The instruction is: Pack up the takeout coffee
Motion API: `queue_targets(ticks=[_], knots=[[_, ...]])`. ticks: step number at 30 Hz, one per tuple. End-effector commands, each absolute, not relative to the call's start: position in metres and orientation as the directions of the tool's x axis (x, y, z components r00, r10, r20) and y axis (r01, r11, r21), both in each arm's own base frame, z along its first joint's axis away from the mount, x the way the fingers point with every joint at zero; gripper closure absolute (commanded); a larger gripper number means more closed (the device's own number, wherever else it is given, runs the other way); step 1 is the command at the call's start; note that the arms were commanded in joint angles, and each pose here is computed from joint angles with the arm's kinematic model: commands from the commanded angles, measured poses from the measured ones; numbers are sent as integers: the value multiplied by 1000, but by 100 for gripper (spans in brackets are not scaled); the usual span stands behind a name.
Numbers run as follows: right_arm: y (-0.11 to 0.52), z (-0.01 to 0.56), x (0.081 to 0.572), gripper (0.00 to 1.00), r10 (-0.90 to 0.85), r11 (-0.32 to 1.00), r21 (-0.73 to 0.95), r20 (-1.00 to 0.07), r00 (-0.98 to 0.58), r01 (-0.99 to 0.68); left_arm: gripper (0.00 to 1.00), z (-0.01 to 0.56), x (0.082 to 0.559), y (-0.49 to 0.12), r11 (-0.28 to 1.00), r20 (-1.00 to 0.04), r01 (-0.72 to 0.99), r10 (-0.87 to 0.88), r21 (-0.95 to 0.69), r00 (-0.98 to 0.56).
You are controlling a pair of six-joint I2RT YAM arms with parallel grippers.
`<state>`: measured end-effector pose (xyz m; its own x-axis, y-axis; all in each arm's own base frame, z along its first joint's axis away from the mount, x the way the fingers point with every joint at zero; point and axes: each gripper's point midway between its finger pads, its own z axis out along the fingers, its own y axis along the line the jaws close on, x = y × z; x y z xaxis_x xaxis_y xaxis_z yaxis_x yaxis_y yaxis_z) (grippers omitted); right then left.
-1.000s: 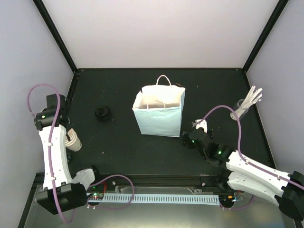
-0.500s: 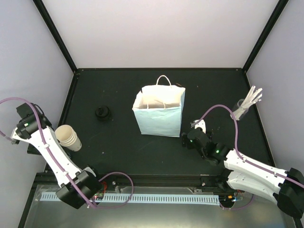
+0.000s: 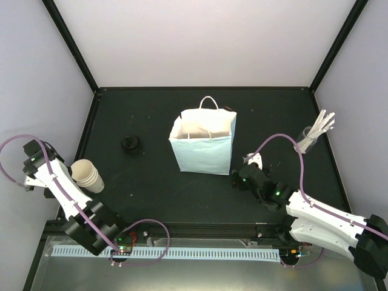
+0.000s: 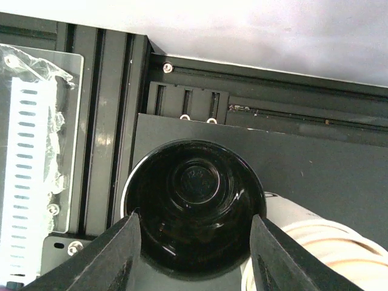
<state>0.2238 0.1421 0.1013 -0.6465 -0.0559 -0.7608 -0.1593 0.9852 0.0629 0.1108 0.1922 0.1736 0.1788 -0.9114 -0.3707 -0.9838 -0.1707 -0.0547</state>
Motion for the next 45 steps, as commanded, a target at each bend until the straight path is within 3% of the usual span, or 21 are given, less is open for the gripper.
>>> queue_targets(ticks=[1, 6, 11, 19, 41, 45], knots=[[148, 118, 231, 0, -23, 982, 97, -791, -611, -163, 49, 160, 119, 205, -181, -371, -980, -907, -83, 199], [149, 117, 231, 0, -27, 982, 95, -791, -611, -166, 61, 147, 123, 215, -177, -351, -982, -918, -62, 187], [149, 117, 231, 0, -30, 982, 92, -790, -612, -167, 63, 141, 131, 221, -156, -302, -986, -939, -57, 166], [149, 117, 231, 0, -30, 982, 92, -790, -612, -167, 61, 117, 137, 222, -167, -196, -986, -966, -22, 168], [150, 117, 231, 0, -32, 980, 96, -790, -612, -175, 61, 153, 139, 219, -172, -246, -979, -949, -112, 195], [151, 117, 231, 0, -32, 980, 96, -790, -612, -176, 54, 150, 142, 222, -171, -239, -979, -952, -108, 192]])
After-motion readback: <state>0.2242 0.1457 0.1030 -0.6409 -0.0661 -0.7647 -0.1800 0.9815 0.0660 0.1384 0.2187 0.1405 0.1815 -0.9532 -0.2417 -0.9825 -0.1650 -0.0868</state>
